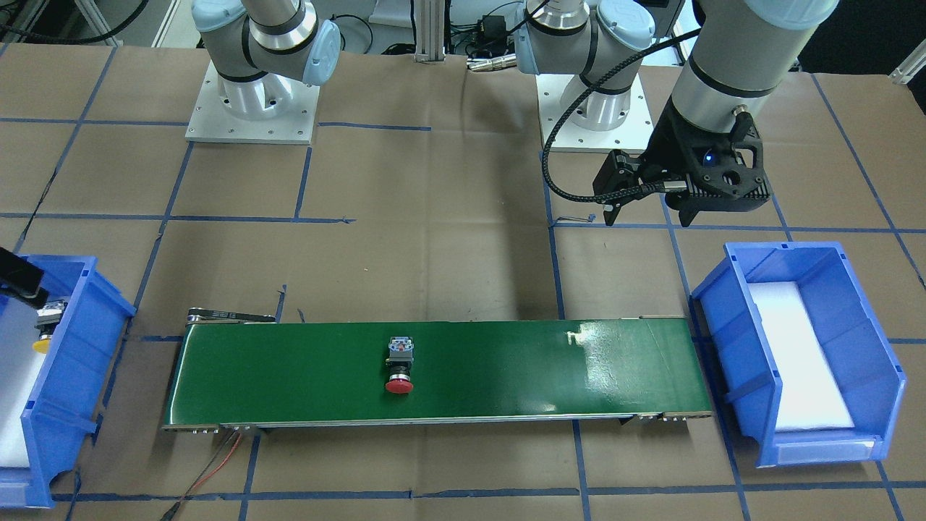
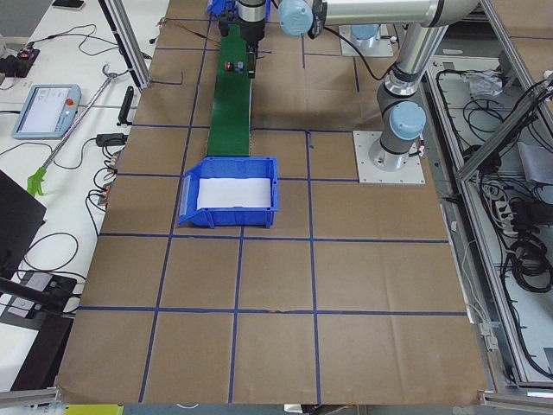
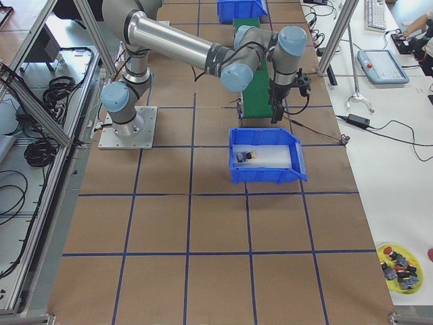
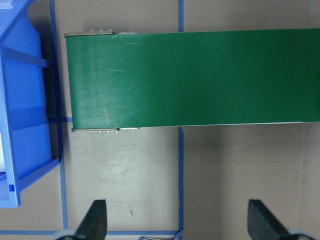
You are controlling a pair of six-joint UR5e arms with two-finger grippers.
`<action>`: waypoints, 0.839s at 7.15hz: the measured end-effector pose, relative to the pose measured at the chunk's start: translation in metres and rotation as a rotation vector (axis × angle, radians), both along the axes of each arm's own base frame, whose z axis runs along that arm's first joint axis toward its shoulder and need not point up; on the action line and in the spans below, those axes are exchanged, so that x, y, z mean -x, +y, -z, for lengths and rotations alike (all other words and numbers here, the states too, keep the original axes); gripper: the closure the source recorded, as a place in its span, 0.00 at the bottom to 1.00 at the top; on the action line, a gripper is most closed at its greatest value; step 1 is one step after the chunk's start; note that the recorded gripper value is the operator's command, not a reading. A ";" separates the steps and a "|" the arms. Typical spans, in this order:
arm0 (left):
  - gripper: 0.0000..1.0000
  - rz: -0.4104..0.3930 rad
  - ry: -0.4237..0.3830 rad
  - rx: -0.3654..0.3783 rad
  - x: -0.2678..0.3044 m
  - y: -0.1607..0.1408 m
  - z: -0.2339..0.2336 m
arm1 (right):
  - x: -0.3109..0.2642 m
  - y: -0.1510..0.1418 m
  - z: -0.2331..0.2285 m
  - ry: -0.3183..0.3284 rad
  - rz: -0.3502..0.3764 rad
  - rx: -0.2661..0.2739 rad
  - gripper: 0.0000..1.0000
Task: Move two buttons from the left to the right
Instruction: 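Raise the right gripper out of the bin, then move the right gripper over the conveyor toward the red button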
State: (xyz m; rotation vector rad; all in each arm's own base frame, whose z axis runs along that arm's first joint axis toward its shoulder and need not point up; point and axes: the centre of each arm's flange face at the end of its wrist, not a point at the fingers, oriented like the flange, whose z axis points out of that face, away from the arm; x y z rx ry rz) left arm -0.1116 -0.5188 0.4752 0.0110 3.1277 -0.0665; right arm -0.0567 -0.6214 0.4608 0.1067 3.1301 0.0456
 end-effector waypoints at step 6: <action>0.00 -0.001 0.000 0.001 0.000 0.000 -0.001 | -0.139 0.063 0.003 0.011 0.013 0.071 0.03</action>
